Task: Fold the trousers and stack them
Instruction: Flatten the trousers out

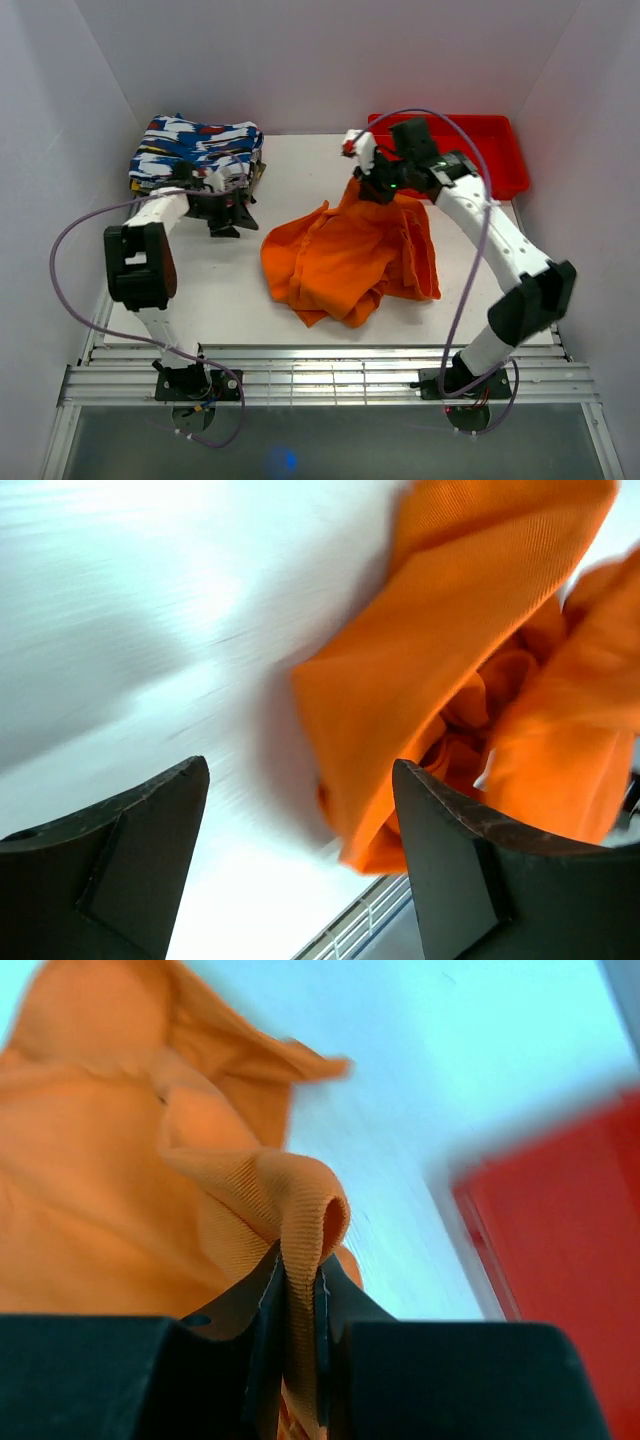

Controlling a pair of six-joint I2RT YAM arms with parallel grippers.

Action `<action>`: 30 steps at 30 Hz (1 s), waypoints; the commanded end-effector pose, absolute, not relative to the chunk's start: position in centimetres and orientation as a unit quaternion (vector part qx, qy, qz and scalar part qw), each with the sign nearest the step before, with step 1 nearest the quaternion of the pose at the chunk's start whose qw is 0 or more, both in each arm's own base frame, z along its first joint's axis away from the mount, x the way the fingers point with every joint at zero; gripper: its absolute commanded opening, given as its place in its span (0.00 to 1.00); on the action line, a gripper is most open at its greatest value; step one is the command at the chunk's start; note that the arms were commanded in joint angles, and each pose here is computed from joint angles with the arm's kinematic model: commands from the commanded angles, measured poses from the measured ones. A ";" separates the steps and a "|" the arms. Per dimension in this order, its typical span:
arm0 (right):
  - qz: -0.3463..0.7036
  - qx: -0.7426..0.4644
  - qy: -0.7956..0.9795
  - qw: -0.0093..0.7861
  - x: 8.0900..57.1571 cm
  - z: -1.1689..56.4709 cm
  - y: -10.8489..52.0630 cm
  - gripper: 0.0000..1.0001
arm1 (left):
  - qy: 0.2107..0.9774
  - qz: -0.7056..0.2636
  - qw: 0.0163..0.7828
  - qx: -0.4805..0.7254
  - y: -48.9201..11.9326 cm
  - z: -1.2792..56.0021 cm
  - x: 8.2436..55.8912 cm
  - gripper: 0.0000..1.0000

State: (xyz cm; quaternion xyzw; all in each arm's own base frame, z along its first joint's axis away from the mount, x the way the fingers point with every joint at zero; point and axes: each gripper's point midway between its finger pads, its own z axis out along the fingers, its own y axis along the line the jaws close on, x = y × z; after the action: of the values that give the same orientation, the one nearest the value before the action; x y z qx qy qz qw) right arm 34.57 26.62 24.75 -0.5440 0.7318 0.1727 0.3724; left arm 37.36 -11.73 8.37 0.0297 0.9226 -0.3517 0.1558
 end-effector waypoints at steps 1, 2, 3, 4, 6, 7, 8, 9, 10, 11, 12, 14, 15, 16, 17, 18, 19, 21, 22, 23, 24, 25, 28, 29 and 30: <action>0.145 -0.458 0.766 0.426 34.7 28.4 19.0 0.08 | 0.903 -0.330 0.273 -0.032 -3.2 16.0 37.3 0.00; 0.128 -0.432 0.776 0.440 35.3 28.8 16.4 0.08 | 0.899 -0.317 0.302 -0.031 -2.1 17.9 36.7 0.00; 0.121 -0.420 0.781 0.446 34.2 28.7 14.8 0.08 | 0.898 -0.304 0.314 -0.053 0.1 18.5 36.0 0.00; 0.117 -0.412 0.785 0.448 33.7 28.5 13.7 0.08 | 0.898 -0.294 0.322 -0.050 0.9 18.7 35.2 0.00; 0.090 -0.401 0.786 0.463 32.5 28.9 11.0 0.08 | 0.901 -0.268 0.335 -0.068 2.8 19.6 33.3 0.00; 0.083 -0.397 0.797 0.448 31.8 27.1 10.0 0.08 | 0.904 -0.254 0.337 -0.066 3.5 19.5 32.8 0.00; 0.063 -0.385 0.805 0.448 31.6 26.7 8.2 0.08 | 0.908 -0.238 0.336 -0.076 4.3 19.2 32.1 0.00; 0.042 -0.388 0.798 0.459 30.9 27.1 7.1 0.08 | 0.907 -0.228 0.344 -0.085 5.2 19.6 31.5 0.00; 0.032 -0.382 0.807 0.449 30.4 25.9 6.0 0.08 | 0.906 -0.230 0.348 -0.065 5.1 19.6 31.2 0.00; 0.017 -0.369 0.813 0.450 30.2 25.7 4.4 0.08 | 0.903 -0.242 0.353 -0.037 4.5 20.0 31.0 0.00; 0.004 -0.375 0.805 0.460 29.7 26.2 3.8 0.08 | 0.889 -0.297 0.349 -0.008 2.3 20.9 30.2 0.07; -0.012 -0.353 0.811 0.466 29.4 26.5 1.8 0.08 | 0.872 -0.329 0.358 0.056 0.4 21.7 29.7 0.42; -0.016 -0.351 0.809 0.472 29.4 27.0 1.6 0.08 | 0.865 -0.352 0.345 0.094 -1.8 21.8 29.1 0.48; -0.016 -0.344 0.809 0.476 29.5 27.5 1.3 0.08 | 0.862 -0.354 0.342 0.123 -3.0 21.8 28.8 0.50; -0.017 -0.336 0.809 0.481 29.7 28.0 1.0 0.08 | 0.859 -0.347 0.339 0.165 -4.1 21.4 28.5 0.52; -0.020 -0.331 0.805 0.491 30.2 29.2 0.8 0.08 | 0.857 -0.344 0.330 0.196 -5.3 20.6 28.1 0.53; -0.019 -0.322 0.805 0.498 30.5 29.9 0.7 0.08 | 0.855 -0.333 0.310 0.248 -7.6 19.6 27.5 0.54; -0.028 -0.309 0.800 0.513 31.2 31.8 0.1 0.08 | 0.846 -0.304 0.308 0.312 -10.4 17.8 27.4 0.55; -0.033 -0.304 0.800 0.516 31.5 32.3 -0.2 0.08 | 0.841 -0.291 0.307 0.338 -11.3 17.3 27.4 0.55; -0.045 -0.289 0.805 0.516 31.8 32.7 -1.0 0.08 | 0.837 -0.276 0.308 0.358 -11.7 16.8 27.5 0.56; -0.053 -0.282 0.805 0.519 31.8 33.1 -1.4 0.08 | 0.819 -0.270 0.314 0.397 -13.0 16.6 27.6 0.56; -0.061 -0.276 0.803 0.524 31.9 33.8 -1.8 0.08 | 0.812 -0.269 0.308 0.416 -13.4 15.9 27.4 0.56; -0.084 -0.263 0.804 0.526 31.4 34.4 -3.1 0.08 | 0.766 -0.268 0.295 0.505 -15.0 14.1 26.2 0.55; -0.090 -0.259 0.805 0.526 31.2 34.5 -3.5 0.08 | 0.751 -0.265 0.294 0.528 -15.3 13.6 25.8 0.54; -0.098 -0.257 0.803 0.528 30.8 34.8 -3.6 0.08 | 0.732 -0.261 0.299 0.554 -15.8 13.4 25.6 0.53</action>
State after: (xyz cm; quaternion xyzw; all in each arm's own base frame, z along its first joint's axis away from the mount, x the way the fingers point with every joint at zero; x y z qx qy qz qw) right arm 30.96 -2.15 30.99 -0.2721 0.8283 -0.0442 0.4878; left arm 25.16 -15.22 13.84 0.4482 0.8014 -0.2994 0.2592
